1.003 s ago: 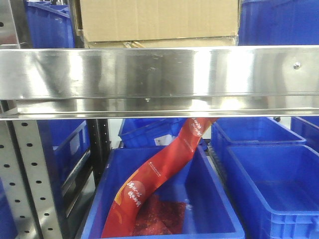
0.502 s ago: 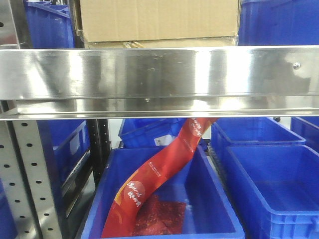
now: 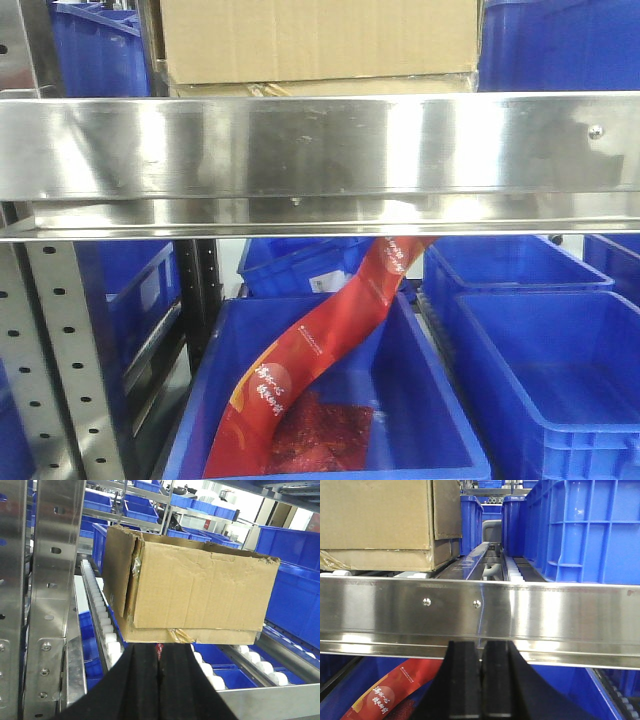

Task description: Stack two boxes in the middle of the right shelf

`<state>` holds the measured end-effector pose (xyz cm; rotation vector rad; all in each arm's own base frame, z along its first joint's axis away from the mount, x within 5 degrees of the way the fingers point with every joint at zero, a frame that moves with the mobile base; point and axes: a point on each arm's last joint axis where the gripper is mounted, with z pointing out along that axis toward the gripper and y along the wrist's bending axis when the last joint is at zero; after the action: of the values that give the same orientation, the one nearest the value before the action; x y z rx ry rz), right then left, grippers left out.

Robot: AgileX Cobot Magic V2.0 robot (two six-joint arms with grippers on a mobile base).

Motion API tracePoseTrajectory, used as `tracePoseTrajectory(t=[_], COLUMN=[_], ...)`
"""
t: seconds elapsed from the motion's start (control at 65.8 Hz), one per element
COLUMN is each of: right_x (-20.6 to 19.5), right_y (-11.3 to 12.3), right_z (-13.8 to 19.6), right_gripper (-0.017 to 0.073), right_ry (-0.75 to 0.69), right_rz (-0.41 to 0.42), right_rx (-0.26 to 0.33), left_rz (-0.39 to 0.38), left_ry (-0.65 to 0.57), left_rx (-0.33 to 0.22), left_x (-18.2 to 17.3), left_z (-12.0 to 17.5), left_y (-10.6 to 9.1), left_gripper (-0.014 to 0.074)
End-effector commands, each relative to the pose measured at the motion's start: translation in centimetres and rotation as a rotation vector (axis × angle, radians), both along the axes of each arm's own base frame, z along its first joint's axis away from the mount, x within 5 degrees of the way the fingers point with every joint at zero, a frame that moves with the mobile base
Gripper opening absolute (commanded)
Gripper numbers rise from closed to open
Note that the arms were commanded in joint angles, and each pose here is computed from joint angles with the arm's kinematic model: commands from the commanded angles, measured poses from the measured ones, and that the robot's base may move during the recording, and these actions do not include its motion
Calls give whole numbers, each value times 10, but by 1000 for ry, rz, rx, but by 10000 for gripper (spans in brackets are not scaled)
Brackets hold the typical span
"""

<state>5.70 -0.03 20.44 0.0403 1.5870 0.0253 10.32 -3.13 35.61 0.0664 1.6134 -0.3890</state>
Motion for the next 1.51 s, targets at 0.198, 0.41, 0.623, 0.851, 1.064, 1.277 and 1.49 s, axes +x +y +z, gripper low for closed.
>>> tracePoseTrajectory(t=[0.198, 0.41, 0.623, 0.851, 1.064, 1.277, 1.49], right_x=[-1, -1, -1, -1, -1, -1, -1], right_y=[0, 0, 0, 0, 0, 0, 0], right_z=[2, 2, 2, 2, 2, 2, 2], right_gripper=[-163, -163, -163, -163, -163, -163, -163], right_ry=[-32, -32, -32, -32, -32, -32, -32], right_rz=[-5, -5, -5, -5, -5, -5, -5], right_rx=[3, 3, 3, 3, 3, 3, 3], left_rz=[-1, 71, 207, 288, 291, 291, 291], left_ry=[-30, -72, -110, -82, -112, -114, -114], left_rx=[-27, 143, 168, 169, 171, 171, 171], left_x=[-1, -18, -44, -48, -47, -47, -47], left_z=[-1, -47, -98, -142, -146, -146, -146], left_y=[0, 12, 26, 31, 31, 31, 31], left_gripper=[-111, -111, -111, -111, -111, -111, -111])
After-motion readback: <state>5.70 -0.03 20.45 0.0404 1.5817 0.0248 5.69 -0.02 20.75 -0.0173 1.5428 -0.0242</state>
